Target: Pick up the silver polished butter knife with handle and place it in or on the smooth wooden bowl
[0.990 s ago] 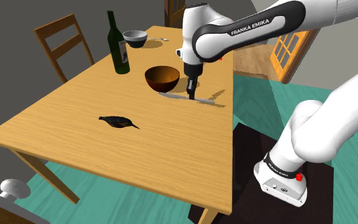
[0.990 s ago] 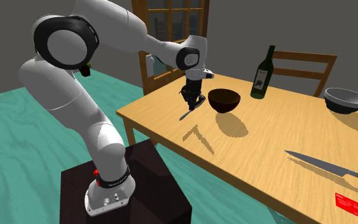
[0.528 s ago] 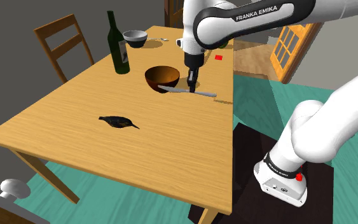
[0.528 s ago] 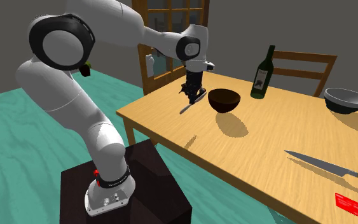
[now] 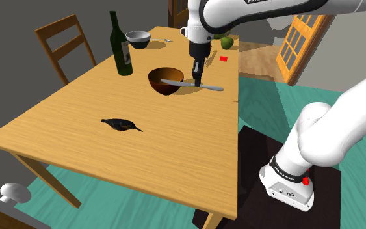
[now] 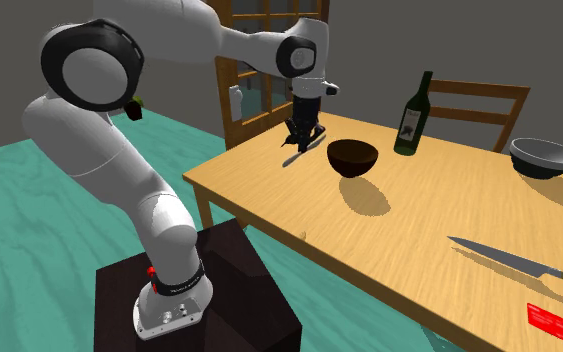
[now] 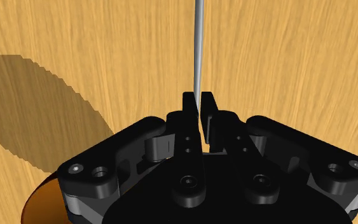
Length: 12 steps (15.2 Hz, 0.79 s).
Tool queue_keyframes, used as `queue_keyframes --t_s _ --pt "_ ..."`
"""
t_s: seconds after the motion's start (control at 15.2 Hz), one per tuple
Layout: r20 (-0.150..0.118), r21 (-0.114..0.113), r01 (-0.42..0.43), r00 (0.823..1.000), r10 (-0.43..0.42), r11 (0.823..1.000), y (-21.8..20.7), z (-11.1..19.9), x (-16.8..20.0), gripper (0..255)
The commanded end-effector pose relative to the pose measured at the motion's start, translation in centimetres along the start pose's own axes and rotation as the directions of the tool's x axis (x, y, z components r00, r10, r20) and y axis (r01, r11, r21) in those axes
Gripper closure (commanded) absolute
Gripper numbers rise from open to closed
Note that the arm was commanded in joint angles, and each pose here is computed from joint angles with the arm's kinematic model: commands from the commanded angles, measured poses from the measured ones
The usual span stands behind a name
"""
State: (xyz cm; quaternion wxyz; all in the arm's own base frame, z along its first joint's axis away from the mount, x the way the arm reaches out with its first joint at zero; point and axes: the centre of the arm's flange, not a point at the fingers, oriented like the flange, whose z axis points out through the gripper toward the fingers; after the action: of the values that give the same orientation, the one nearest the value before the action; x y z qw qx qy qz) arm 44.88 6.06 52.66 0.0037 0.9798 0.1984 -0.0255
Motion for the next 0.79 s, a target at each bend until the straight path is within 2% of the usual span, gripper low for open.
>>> queue_keyframes --t_s 0.0,0.59,0.73 --pt "0.000 0.000 0.000 1.000 0.000 1.000 0.0 -1.1 0.0 255" --pt "0.000 0.000 0.000 1.000 0.000 1.000 0.0 -5.5 -0.3 255" --pt "0.000 0.000 0.000 1.000 0.000 1.000 1.4 -5.9 1.9 255"
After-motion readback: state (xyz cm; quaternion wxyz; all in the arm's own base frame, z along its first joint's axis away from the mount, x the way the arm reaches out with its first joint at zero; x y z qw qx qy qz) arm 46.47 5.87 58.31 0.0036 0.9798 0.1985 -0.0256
